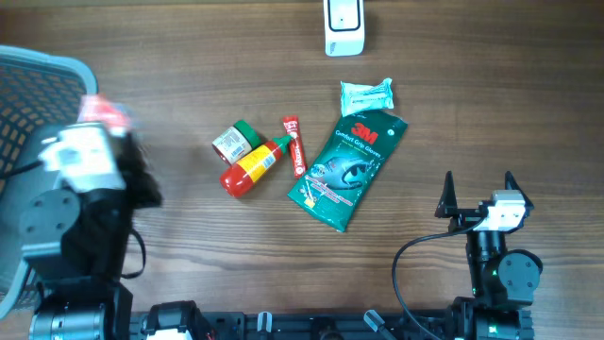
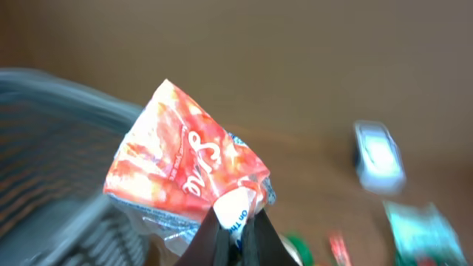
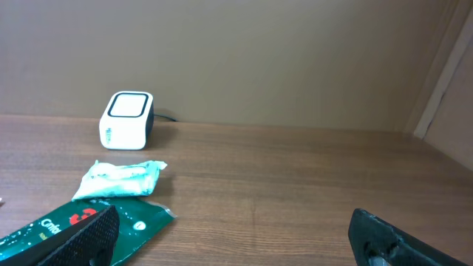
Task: Scan the item barcode
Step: 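Carry the red Kleenex pack out and drop it onto the glove pack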
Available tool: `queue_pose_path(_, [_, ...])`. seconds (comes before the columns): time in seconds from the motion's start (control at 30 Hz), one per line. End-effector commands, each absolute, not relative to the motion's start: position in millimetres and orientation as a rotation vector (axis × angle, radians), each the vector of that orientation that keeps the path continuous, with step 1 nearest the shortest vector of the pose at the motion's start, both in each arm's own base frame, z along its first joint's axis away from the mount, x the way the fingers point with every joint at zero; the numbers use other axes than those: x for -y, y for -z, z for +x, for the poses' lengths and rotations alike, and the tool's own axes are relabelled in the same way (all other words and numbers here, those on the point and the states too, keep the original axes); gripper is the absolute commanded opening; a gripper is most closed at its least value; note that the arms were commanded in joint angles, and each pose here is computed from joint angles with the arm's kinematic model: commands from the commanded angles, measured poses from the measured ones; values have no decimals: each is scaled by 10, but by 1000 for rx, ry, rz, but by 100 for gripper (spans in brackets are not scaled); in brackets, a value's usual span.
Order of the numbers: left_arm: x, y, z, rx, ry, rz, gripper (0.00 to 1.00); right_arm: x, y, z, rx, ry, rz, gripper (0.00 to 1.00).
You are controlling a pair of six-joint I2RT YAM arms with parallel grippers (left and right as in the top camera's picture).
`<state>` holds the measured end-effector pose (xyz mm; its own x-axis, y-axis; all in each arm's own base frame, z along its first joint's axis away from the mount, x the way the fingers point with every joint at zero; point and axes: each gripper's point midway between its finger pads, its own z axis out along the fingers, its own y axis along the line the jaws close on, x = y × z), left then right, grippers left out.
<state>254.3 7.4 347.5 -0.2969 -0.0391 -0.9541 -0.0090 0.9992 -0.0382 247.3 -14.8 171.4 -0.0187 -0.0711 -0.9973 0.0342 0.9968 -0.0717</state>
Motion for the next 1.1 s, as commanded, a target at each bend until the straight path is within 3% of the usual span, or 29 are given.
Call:
queue_pose_path(0.0, [561, -3194, 2458, -1882, 110, 620, 4, 132, -1732, 2470, -1579, 81, -41, 100])
queue_pose_path(0.1, [734, -2931, 2577, -1946, 213, 741, 4, 132, -1732, 2470, -1579, 81, -41, 100])
queue_pose_path(0.2, [1212, -2867, 2516, -1872, 627, 893, 4, 132, -1732, 2470, -1579, 81, -41, 100])
queue_pose_path(0.43, [1541, -2389, 2757, -1894, 1200, 898, 4, 132, -1732, 2470, -1579, 81, -41, 100])
queue_pose_path(0.53, [1668, -2194, 2764, -1951, 1244, 925, 4, 132, -1732, 2470, -1579, 81, -41, 100])
queue_pose_path(0.7, [2017, -1801, 2689, -2118, 1027, 1106, 4, 132, -1732, 2470, -1579, 81, -41, 100])
queue_pose_path(0.87, [2164, -1633, 3070, -2281, 828, 872, 4, 132, -1732, 2470, -1579, 81, -41, 100])
queue_pose_path(1.07, [2475, -1059, 2965, -2464, 905, 868, 4, 132, -1732, 2470, -1579, 81, -41, 100])
